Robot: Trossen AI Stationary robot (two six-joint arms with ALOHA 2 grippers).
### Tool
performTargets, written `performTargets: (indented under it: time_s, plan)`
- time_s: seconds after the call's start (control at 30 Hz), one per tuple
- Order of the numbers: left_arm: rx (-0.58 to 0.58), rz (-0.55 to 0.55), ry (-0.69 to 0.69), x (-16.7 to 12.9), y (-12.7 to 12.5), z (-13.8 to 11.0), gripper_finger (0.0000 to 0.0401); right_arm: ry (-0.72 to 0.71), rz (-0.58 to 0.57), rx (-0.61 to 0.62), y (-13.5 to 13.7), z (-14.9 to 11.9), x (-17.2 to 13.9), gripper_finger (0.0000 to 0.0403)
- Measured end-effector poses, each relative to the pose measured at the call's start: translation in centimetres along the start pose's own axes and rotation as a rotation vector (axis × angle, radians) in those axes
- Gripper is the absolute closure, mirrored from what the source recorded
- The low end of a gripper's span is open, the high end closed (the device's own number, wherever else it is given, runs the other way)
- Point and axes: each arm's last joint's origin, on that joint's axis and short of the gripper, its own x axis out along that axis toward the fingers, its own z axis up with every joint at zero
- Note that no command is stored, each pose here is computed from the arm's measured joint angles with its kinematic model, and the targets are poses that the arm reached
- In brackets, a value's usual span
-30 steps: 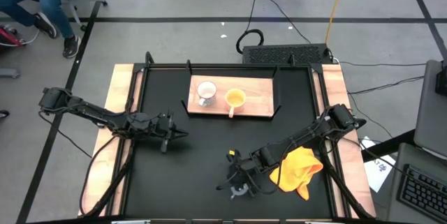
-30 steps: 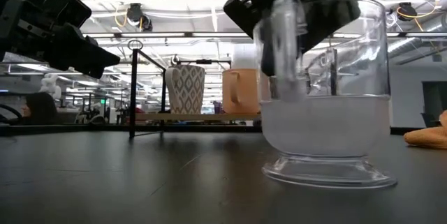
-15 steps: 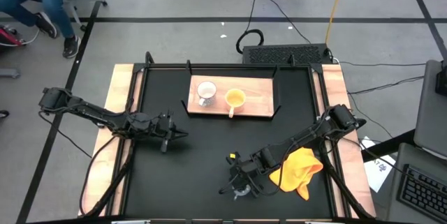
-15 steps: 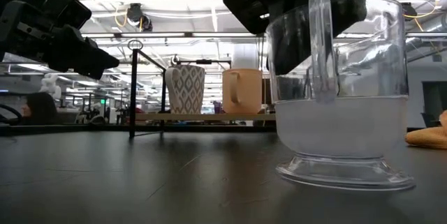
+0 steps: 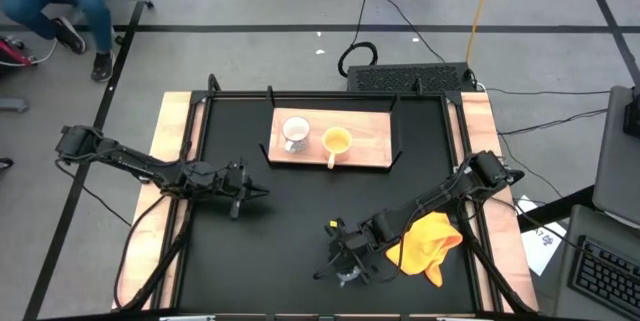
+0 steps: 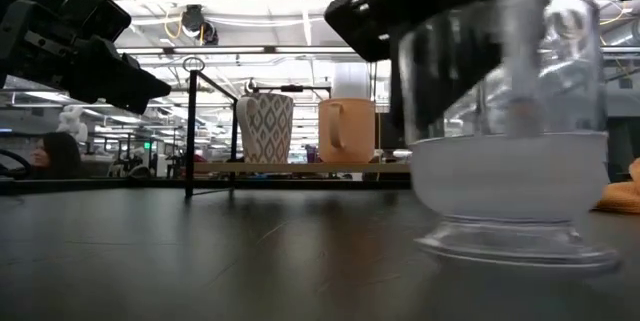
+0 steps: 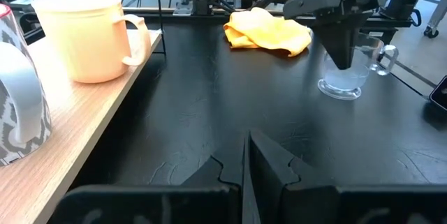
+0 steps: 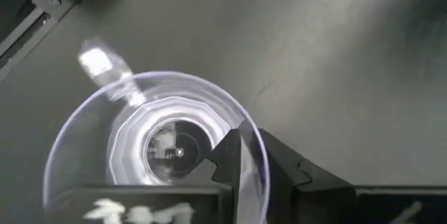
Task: Stack small to large cups/mugs on shelf
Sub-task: Put the transparent mug on the shelf
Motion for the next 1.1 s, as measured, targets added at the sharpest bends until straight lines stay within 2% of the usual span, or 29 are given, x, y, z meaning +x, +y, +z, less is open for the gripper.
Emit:
performTargets:
  time_s: [0.67, 0.87, 1.1]
  plan:
    - [-0.003, 0.001, 0.015, 0.0, 0.0, -0.2, 0.0377, -0.021, -0.011, 0.084, -0.1, 0.2, -0.6, 0.0277]
    - [-0.003, 0.001, 0.016, 0.0, 0.0, -0.2, 0.0377, -0.071, -0.016, 0.208, -0.2, 0.6, -2.9, 0.0262]
    - [-0.001, 0.001, 0.024, 0.0, 0.0, -0.2, 0.0377, -0.131, -0.006, 0.432, -0.3, 1.0, -5.1, 0.0261]
